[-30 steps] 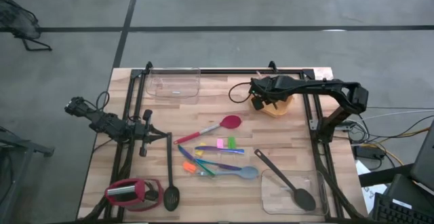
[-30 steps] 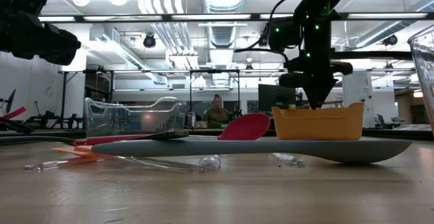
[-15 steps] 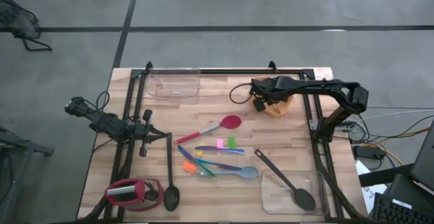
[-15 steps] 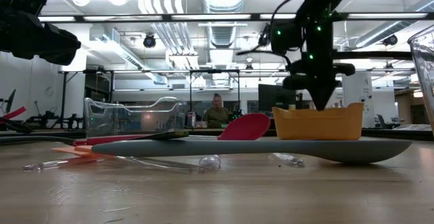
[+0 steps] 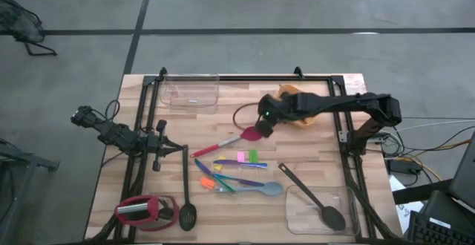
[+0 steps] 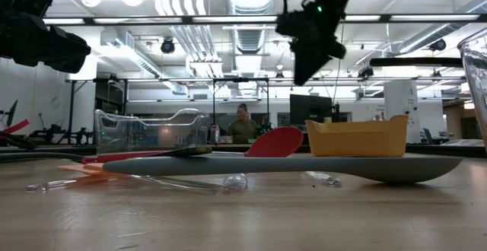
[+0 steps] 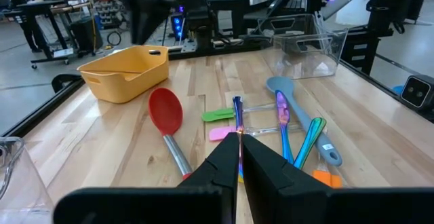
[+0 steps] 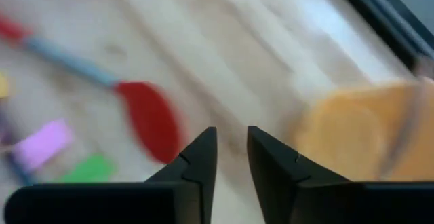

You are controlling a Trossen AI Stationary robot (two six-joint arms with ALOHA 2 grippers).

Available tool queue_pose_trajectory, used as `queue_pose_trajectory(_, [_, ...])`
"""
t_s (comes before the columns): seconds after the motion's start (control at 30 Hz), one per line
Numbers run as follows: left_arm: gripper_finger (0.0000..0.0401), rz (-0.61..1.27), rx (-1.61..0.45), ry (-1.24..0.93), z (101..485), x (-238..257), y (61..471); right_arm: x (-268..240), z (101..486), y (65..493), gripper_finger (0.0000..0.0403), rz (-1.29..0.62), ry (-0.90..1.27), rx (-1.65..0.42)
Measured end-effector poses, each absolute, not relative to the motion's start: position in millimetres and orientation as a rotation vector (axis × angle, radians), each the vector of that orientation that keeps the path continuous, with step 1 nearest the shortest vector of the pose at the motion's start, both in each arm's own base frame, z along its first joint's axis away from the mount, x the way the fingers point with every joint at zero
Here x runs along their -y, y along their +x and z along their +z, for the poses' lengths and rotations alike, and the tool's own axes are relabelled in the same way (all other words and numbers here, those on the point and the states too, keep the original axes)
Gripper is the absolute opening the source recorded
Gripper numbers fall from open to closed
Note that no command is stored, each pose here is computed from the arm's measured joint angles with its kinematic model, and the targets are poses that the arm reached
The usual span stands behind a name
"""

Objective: Pick & Place Kitchen Items
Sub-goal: Put the blue knife into the yellow bin

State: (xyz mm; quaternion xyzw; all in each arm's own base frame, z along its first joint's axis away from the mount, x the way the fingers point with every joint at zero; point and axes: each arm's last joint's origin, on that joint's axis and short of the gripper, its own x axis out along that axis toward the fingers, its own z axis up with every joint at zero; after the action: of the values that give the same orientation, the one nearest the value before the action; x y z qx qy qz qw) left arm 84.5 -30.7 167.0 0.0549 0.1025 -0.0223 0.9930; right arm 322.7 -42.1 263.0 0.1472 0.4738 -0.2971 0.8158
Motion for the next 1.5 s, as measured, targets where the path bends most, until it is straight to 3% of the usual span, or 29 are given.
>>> queue_pose_trajectory(0.3, [0.0023, -0.044, -0.206, 0.111, 167, 31, 85, -36, 247, 372, 0.0156, -0.260, -0.015, -1.030])
queue_pose_trajectory(0.53, [0.0023, -0.044, -0.206, 0.111, 167, 31, 84, -75, 223, 398, 0.0185, -0.065, -0.011, -1.101])
queue_pose_trajectory(0.9, [0.0023, -0.045, -0.206, 0.111, 167, 31, 84, -81, 169, 418, 0.0201, -0.043, -0.057, -1.269])
queue_pose_trajectory(1.5, [0.0023, -0.045, -0.206, 0.111, 167, 31, 85, -79, 145, 420, 0.0158, -0.063, -0.054, -1.328])
